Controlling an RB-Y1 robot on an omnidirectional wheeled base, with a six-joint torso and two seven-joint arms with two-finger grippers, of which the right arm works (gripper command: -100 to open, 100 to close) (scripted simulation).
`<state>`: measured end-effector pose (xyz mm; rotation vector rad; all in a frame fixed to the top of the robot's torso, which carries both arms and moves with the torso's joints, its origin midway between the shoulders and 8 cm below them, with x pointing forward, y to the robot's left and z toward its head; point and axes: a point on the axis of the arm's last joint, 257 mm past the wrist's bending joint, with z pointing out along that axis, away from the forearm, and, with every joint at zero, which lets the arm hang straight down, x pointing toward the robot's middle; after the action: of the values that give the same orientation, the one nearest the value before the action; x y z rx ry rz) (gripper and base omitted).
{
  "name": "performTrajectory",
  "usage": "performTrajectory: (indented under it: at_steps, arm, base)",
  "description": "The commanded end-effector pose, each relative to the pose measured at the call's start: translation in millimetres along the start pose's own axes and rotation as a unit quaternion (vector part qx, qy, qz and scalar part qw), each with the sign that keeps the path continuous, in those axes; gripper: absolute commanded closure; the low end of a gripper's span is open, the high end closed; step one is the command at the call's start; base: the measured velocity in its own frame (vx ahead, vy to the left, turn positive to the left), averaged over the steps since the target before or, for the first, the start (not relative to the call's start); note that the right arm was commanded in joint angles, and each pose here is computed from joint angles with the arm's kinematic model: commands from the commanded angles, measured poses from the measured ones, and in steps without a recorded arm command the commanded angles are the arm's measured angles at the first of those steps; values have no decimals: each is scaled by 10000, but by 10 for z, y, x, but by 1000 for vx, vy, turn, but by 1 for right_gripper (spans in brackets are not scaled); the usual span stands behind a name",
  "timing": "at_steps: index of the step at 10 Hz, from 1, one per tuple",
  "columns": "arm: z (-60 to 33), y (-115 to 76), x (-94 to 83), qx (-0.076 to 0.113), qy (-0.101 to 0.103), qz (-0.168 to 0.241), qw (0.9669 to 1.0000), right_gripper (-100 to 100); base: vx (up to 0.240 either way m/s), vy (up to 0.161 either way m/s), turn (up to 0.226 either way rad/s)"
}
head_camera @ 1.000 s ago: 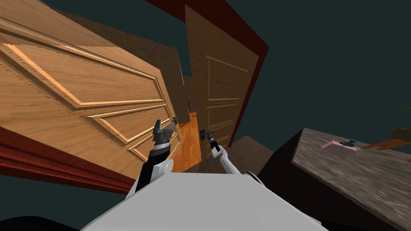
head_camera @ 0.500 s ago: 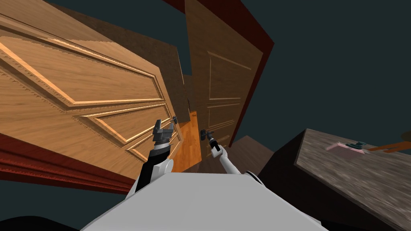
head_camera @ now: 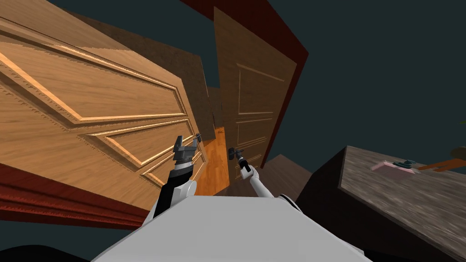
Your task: Push the door open
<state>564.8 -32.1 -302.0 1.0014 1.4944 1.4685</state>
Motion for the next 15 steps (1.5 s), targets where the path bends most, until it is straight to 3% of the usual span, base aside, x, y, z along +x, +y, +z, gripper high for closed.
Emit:
performTrajectory:
  at_steps: [1,2,10,15]
  arm:
    - [22,96,-146,-81,-93,-66,9999,100]
    - [22,96,-146,-81,-93,-66,9999,100]
    - [-56,80,-863,-38,-692,-179,9974,100]
    - [-108,85,-1188,-33,-1023,-150,9946,100]
  base:
    - [136,131,-47]
    - [119,88,-10]
    - [139,150,-70]
    - [134,147,-91]
